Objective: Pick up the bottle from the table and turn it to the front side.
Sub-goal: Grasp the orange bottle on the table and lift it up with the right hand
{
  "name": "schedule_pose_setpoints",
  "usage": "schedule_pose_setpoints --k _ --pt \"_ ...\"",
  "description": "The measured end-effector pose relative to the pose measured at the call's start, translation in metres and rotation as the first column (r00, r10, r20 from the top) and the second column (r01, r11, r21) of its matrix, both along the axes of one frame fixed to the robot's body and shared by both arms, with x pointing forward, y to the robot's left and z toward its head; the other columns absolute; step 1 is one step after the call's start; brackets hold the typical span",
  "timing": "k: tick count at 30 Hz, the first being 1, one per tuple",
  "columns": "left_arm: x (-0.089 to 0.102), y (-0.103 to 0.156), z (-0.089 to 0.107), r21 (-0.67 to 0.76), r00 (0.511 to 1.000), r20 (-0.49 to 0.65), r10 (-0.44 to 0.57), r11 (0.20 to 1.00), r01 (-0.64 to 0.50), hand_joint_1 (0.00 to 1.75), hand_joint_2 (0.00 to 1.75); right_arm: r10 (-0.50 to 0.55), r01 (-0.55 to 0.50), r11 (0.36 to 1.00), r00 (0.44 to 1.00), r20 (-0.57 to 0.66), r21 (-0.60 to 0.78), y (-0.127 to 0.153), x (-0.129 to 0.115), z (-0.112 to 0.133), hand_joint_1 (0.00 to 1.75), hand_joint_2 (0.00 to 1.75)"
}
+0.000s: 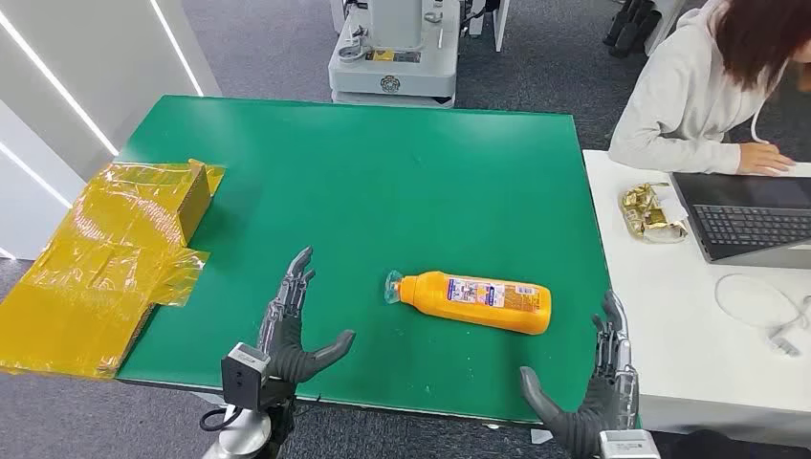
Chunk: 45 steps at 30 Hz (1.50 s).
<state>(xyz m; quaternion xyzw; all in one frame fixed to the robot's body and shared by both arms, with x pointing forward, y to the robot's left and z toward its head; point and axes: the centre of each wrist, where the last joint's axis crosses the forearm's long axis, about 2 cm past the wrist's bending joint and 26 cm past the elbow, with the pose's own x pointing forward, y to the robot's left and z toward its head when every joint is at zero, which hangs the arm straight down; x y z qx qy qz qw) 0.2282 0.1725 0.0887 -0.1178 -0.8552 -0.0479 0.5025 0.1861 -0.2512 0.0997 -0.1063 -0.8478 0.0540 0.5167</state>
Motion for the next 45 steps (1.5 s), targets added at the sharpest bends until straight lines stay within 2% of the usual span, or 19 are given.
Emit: schedule_pose_setpoints --k 35,40,45 --pt "0.004 0.000 0.002 -0.022 1.000 0.011 -0.012 1.000 0.012 0.00 1.75 -0.026 0.026 1.000 1.000 -0.013 -0.009 -0.007 -0.006 -0.007 0.00 1.75" --pt "0.009 -0.002 0.005 -0.026 0.999 0.024 -0.024 0.999 0.024 0.00 1.75 -0.003 0.000 0.996 0.999 -0.034 -0.088 -0.008 0.006 -0.007 0.00 1.75" --pt "0.013 -0.005 0.006 -0.030 0.998 0.031 -0.050 0.998 0.051 0.00 1.75 0.009 -0.020 0.971 0.999 -0.045 -0.238 -0.028 0.031 -0.013 0.00 1.75"
